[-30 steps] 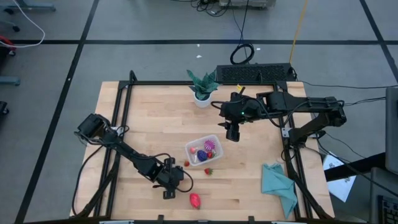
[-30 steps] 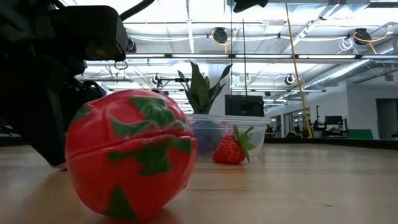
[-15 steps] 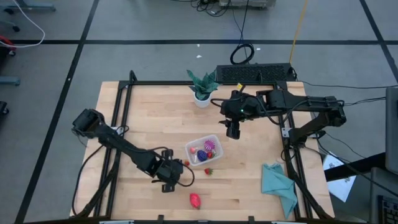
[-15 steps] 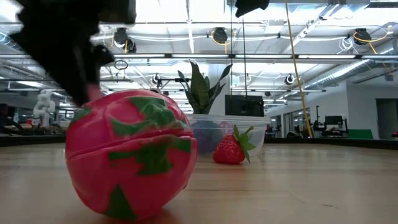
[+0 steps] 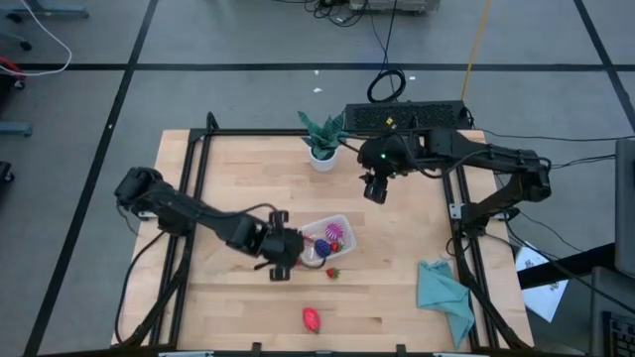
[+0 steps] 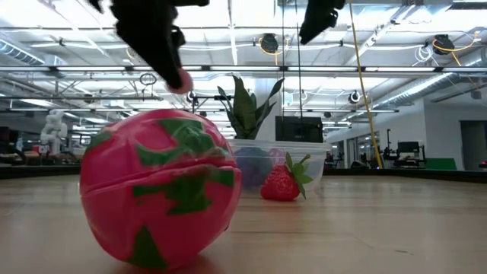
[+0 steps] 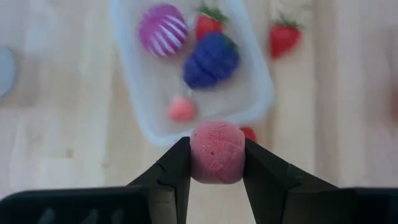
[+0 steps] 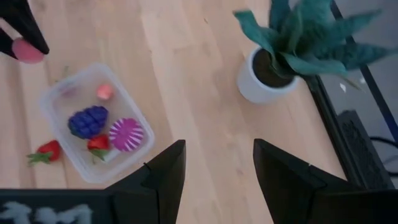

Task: Pick and placing Produce into tupperware
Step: Put the peach into the transparent bin

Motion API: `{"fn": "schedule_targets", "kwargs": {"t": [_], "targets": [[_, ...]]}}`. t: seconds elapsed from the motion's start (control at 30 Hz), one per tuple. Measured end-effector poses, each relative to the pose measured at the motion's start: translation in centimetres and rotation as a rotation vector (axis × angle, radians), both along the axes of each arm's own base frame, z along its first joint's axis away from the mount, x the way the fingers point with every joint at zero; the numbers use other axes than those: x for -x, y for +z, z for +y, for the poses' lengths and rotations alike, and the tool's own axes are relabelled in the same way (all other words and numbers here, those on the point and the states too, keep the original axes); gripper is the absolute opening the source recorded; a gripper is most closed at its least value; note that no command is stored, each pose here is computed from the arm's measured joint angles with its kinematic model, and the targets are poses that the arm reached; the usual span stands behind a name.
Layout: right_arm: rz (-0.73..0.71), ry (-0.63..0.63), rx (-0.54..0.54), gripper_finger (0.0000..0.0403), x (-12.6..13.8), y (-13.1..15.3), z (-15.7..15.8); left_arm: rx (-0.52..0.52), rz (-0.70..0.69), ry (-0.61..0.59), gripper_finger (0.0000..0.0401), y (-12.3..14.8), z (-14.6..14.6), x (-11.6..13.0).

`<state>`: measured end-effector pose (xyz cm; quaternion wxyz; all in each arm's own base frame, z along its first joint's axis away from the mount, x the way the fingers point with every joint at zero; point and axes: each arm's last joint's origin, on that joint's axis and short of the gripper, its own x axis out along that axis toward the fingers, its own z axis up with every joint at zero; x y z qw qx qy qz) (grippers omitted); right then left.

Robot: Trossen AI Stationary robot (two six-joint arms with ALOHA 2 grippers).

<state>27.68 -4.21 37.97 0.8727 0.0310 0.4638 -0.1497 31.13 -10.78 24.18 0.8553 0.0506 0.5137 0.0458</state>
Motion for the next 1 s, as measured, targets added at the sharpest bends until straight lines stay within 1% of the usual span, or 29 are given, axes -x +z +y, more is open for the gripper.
{"fn": "schedule_targets", "kwargs": {"t": [0.1,0.17,0.23,0.33,0.43,0.53,0.6,0.67,1.0], "targets": [[0.028,-0.027,-0.004,0.0180,0.3,-0.1,-0.7,-0.004,-0.023,0.021,0.0118,0.0,1.3,-0.8],[0.046,-0.048,-0.007,0.0180,0.6,-0.2,-1.2,-0.011,-0.040,0.011,0.0118,-0.1,1.9,-1.3],[0.057,-0.069,-0.008,0.0180,0.8,-0.3,-1.8,0.006,-0.070,-0.012,0.0118,-0.3,2.4,-2.2],[0.062,-0.095,-0.008,0.0180,1.0,-0.3,-2.5,0.022,-0.048,-0.029,0.0118,-1.2,2.9,-2.9],[0.069,-0.095,0.002,0.0180,1.1,-0.3,-3.0,0.038,-0.031,-0.027,0.0118,-2.3,3.4,-3.7],[0.074,-0.095,0.011,0.0180,1.3,-0.3,-3.4,0.067,-0.009,-0.032,0.0118,-3.8,3.6,-4.5],[0.075,-0.097,0.013,0.0180,1.3,-0.3,-3.6,0.072,0.024,-0.030,0.0118,-4.7,3.7,-4.7],[0.073,-0.102,0.014,0.0180,1.3,-0.3,-3.7,0.080,0.029,-0.028,0.0118,-5.4,3.8,-5.1],[0.074,-0.093,0.021,0.0180,1.3,-0.3,-3.8,0.109,0.029,-0.044,0.0120,-6.1,3.6,-5.5]]}}
